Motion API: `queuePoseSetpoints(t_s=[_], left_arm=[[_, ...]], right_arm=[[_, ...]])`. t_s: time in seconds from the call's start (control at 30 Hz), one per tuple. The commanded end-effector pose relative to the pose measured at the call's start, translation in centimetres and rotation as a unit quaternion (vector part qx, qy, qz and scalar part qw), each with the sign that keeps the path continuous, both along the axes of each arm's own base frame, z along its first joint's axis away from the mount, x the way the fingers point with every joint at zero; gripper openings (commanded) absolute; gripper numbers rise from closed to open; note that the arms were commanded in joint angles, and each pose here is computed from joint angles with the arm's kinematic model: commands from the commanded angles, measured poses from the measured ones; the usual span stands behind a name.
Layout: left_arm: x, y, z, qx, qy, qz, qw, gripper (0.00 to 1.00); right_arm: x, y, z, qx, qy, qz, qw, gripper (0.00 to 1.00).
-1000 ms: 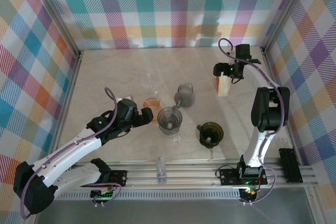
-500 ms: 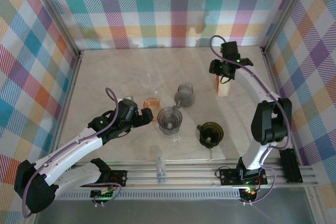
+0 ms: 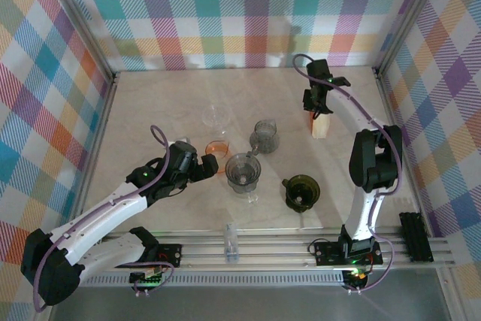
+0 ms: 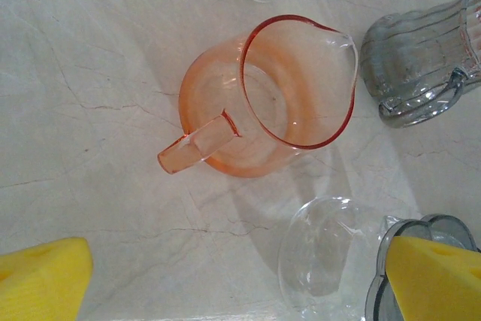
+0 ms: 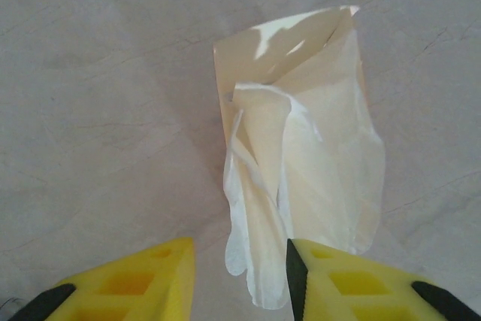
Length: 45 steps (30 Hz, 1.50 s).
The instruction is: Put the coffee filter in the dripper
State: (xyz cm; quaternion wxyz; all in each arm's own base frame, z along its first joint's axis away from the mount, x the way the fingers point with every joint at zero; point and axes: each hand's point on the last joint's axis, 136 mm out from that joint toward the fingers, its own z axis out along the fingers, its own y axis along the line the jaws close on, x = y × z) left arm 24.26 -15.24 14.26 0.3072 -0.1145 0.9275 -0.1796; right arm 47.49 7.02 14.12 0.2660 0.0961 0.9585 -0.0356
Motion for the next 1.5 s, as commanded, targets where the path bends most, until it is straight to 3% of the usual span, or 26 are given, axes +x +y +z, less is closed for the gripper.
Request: queuePoseSetpoints(t_s=[0.0, 0.33, 0.77, 1.47], left_arm=[[0.0, 0.5, -0.4, 0.003, -0.001, 0.008, 1.000, 1.00], [0.1, 0.6, -0.5, 0.004, 0.002, 0.009, 1.000, 1.00], [0.0, 0.7, -0.6, 0.004, 0.003, 0.011, 1.000, 1.00], [0.1, 0.3, 0.0, -0.006, 0.005, 0.008, 1.000, 1.00]], right_arm=[[0.4, -0.1, -0.1, -0.012, 0.007, 0.005, 1.000, 0.34], [0.7, 0.1, -1.0, -0.015, 0.021, 0.010, 1.000, 0.28], [0.7, -0.2, -1.3, -0.029, 0.026, 0.011, 0.999, 0.00], [-1.7, 1.0, 5.7, 0.006, -0.042, 0.037, 0.998, 0.00]])
